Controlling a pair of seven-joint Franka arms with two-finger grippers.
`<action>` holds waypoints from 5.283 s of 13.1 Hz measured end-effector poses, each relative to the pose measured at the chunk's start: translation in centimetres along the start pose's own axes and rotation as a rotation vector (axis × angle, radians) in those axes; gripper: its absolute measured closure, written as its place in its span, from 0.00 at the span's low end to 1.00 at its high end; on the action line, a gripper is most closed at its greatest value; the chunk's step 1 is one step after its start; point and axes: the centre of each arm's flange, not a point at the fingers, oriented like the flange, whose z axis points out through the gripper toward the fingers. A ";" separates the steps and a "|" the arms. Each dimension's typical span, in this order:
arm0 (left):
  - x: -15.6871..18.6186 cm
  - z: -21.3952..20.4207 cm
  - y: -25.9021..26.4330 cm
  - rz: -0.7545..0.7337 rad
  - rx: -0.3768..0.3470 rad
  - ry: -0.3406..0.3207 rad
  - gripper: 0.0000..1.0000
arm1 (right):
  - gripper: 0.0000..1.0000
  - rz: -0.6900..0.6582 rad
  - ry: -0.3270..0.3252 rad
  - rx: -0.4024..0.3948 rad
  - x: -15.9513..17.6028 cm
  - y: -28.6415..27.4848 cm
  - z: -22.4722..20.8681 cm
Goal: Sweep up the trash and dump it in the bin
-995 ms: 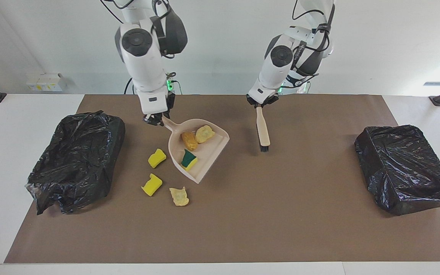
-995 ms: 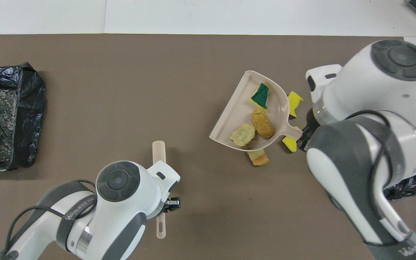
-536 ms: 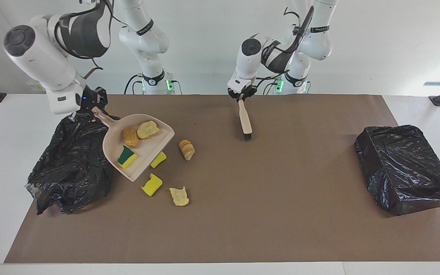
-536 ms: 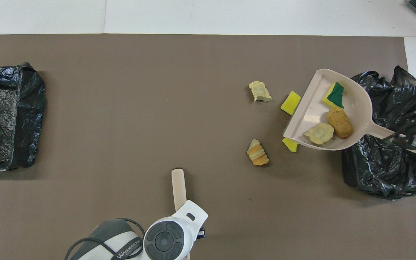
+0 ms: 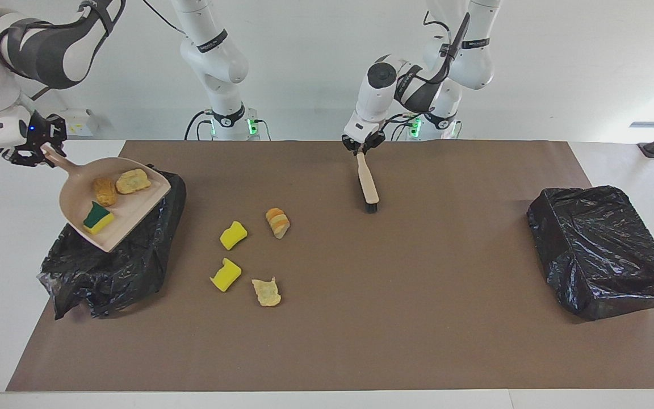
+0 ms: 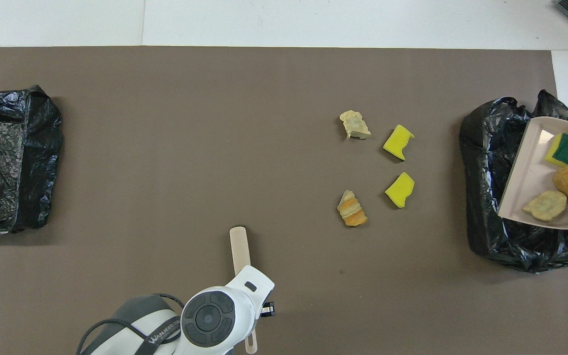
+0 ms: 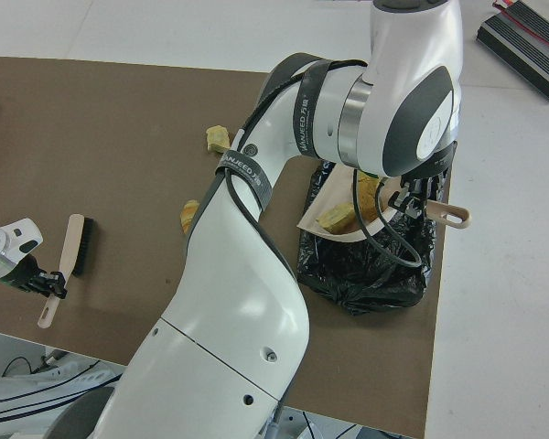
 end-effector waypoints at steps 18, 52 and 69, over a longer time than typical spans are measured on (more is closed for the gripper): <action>23.4 -23.7 -21.6 0.141 -0.028 0.116 0.00 | 0.68 -0.386 -0.640 -0.237 13.1 -1.3 -3.8; 23.1 -34.1 -28.3 0.199 0.060 0.215 0.00 | 0.68 1.028 0.168 0.096 44.1 -18.5 -9.6; 23.1 -34.0 -28.3 0.200 0.060 0.211 0.00 | 0.68 1.131 0.424 0.297 67.9 -22.9 -0.9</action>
